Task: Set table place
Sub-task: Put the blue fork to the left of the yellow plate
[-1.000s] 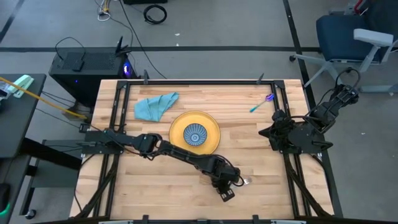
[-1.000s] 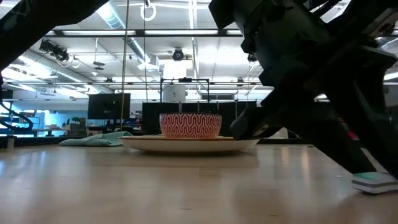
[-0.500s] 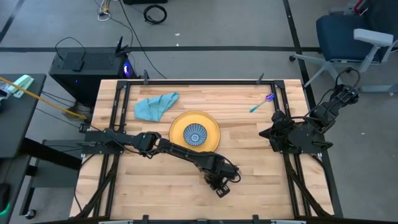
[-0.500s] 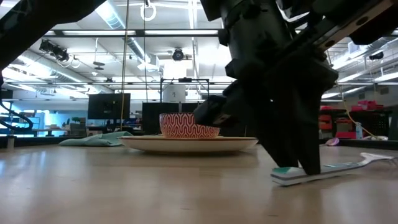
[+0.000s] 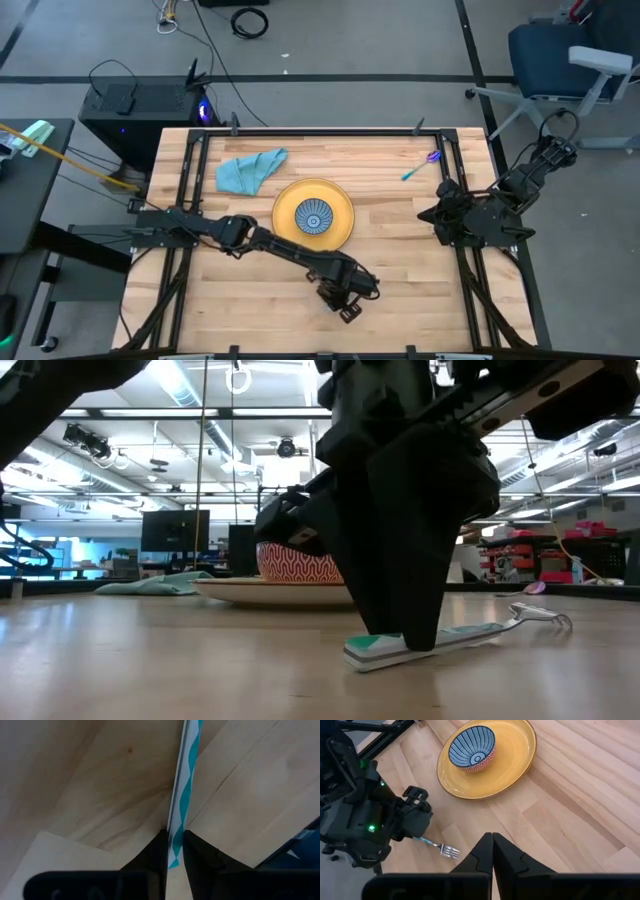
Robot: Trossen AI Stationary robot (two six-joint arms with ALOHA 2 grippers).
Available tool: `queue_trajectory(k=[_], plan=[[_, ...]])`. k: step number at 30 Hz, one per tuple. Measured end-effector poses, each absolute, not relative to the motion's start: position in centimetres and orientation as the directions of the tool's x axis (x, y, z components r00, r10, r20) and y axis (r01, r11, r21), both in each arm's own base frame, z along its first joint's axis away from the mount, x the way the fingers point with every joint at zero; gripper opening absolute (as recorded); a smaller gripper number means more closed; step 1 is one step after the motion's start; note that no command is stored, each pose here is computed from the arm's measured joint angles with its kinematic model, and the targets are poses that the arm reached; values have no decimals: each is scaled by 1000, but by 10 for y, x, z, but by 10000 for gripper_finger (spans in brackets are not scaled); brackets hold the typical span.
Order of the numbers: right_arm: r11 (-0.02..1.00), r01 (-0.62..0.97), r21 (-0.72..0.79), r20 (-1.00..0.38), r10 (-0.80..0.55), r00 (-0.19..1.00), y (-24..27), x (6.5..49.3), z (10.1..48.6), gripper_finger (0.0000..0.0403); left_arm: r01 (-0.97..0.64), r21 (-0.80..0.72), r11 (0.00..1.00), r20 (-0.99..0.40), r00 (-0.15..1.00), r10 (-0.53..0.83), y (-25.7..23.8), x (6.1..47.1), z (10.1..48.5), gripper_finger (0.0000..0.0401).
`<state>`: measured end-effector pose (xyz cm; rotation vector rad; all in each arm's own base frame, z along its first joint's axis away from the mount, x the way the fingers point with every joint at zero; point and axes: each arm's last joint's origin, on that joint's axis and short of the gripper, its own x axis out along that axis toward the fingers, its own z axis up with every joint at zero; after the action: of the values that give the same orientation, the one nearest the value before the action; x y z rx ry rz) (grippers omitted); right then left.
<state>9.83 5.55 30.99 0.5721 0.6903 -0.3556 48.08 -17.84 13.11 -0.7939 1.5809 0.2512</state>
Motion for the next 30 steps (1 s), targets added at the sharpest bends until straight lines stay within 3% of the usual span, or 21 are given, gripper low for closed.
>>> queue_trajectory(k=[7,17,25,30], plan=[[805,475,355,-684,-122,719,55,98,310,12,-592,-292,751,-946,61,-319,-183,481,134,61],[814,467,345,-684,-123,719,55,98,310,12,-546,-294,784,-953,108,-282,-187,482,138,34],[819,470,328,-692,-131,710,55,97,309,12,-548,-220,807,-972,189,-137,-186,477,160,17],[823,476,310,-702,-140,699,54,96,308,12,-547,-220,808,-973,185,-139,-186,475,167,5]])
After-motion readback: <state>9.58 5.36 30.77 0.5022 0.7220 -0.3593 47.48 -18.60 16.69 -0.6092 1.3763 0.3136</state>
